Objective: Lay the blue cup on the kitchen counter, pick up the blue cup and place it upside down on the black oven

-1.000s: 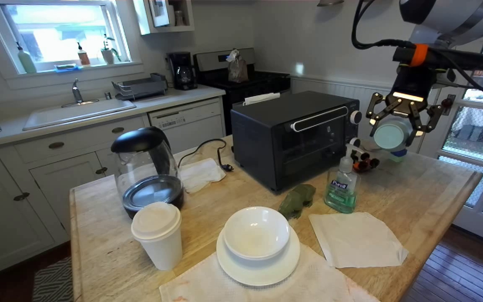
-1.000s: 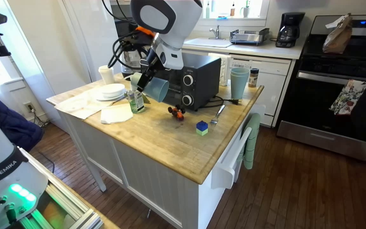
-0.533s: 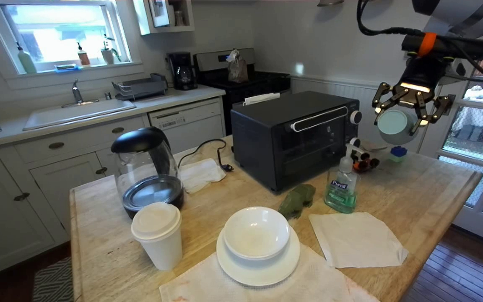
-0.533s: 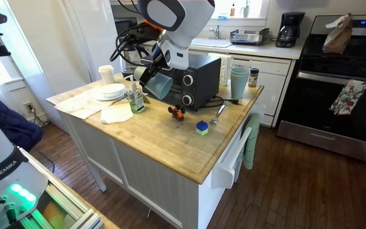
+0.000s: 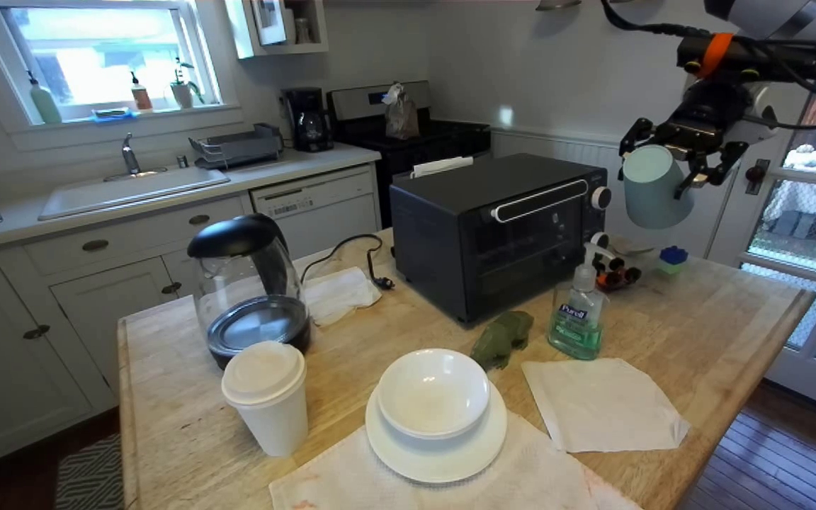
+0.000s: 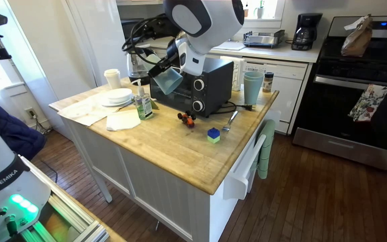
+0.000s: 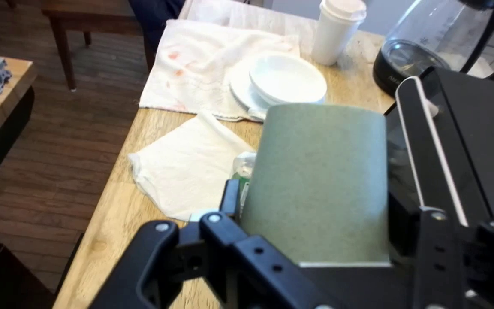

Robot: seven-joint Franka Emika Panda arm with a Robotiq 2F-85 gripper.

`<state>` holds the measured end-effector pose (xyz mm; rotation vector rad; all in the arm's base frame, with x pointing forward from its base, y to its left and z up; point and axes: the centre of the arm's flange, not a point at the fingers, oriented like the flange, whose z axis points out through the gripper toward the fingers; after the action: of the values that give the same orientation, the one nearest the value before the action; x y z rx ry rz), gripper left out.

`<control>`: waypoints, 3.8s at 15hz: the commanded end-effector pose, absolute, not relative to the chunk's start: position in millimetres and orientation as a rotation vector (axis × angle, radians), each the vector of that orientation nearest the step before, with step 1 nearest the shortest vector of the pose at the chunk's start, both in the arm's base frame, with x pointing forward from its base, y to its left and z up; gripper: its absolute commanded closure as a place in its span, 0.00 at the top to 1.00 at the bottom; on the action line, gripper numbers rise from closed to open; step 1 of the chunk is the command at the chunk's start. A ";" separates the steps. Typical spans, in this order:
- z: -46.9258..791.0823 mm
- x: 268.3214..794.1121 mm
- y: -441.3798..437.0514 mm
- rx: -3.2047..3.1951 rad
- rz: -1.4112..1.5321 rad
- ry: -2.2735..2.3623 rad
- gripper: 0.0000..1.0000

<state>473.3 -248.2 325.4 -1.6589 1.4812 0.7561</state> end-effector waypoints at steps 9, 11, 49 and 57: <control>331.2 521.8 -272.9 -1.268 0.797 1.345 0.53; 326.2 509.9 -264.1 -1.319 0.785 1.370 0.78; 298.9 617.5 -214.9 -0.935 0.875 1.267 0.53; 296.2 622.9 -214.4 -0.947 0.865 1.274 0.53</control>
<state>611.6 -210.9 296.7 -0.9423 1.2674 0.8880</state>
